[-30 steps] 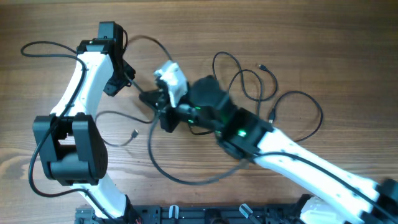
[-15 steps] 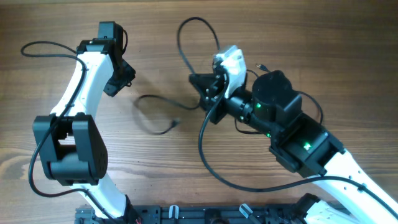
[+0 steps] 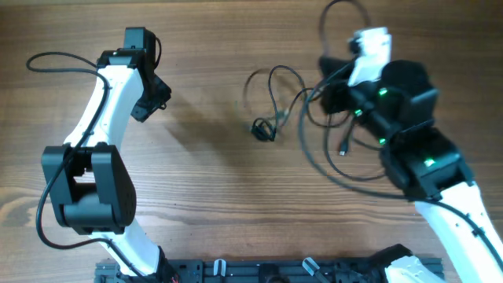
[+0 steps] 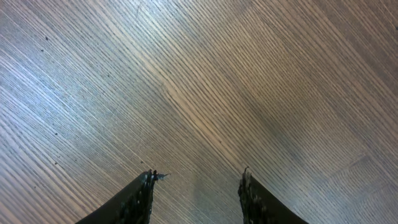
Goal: Untangle cables
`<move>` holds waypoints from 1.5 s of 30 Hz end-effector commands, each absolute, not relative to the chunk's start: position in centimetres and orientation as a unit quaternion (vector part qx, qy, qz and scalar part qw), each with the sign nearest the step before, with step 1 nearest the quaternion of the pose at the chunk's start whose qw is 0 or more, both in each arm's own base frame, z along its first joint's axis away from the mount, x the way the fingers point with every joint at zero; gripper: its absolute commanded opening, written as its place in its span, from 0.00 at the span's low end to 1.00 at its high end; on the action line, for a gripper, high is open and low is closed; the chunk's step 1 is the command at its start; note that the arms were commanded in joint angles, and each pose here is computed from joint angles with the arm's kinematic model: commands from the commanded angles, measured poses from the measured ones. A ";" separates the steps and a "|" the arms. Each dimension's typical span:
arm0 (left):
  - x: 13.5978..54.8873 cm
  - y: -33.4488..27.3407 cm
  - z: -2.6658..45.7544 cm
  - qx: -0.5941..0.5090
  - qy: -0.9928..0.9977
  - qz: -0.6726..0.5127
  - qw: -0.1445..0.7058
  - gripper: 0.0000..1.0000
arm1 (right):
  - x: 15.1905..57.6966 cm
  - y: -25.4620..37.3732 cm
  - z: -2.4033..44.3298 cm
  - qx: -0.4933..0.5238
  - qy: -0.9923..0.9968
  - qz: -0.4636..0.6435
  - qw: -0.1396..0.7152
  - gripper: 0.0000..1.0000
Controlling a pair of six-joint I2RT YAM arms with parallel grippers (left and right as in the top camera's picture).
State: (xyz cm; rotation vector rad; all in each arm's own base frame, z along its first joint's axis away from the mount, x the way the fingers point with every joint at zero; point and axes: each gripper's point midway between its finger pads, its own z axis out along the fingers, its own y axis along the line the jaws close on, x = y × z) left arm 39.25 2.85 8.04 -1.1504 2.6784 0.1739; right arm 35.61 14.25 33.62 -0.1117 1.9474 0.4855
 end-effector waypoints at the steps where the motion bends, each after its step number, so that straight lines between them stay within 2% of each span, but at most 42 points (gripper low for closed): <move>1: 39.1 3.4 7.6 -0.393 0.910 0.071 0.108 0.47 | 36.9 9.3 34.8 0.034 0.809 0.181 0.558 0.04; 4: 39.1 3.4 7.6 -0.393 0.910 0.071 0.108 0.47 | 37.6 5.8 34.7 0.110 0.803 0.182 0.557 0.04; 9: 39.1 3.4 7.6 -0.393 0.910 0.071 0.108 0.47 | 38.0 0.7 34.7 0.174 0.792 0.144 0.568 0.04; 20: 39.1 3.4 7.6 -0.393 0.910 0.071 0.108 0.49 | 36.0 -11.6 32.2 0.327 0.768 -0.039 0.549 0.04; 29: 39.1 3.4 7.6 -0.393 0.910 0.071 0.108 0.49 | 35.8 -19.0 25.6 0.410 0.775 -0.129 0.464 0.04; 45: 39.1 3.3 7.6 -0.393 0.911 0.070 0.107 0.49 | 32.7 -25.8 12.0 0.499 0.808 -0.150 0.275 0.04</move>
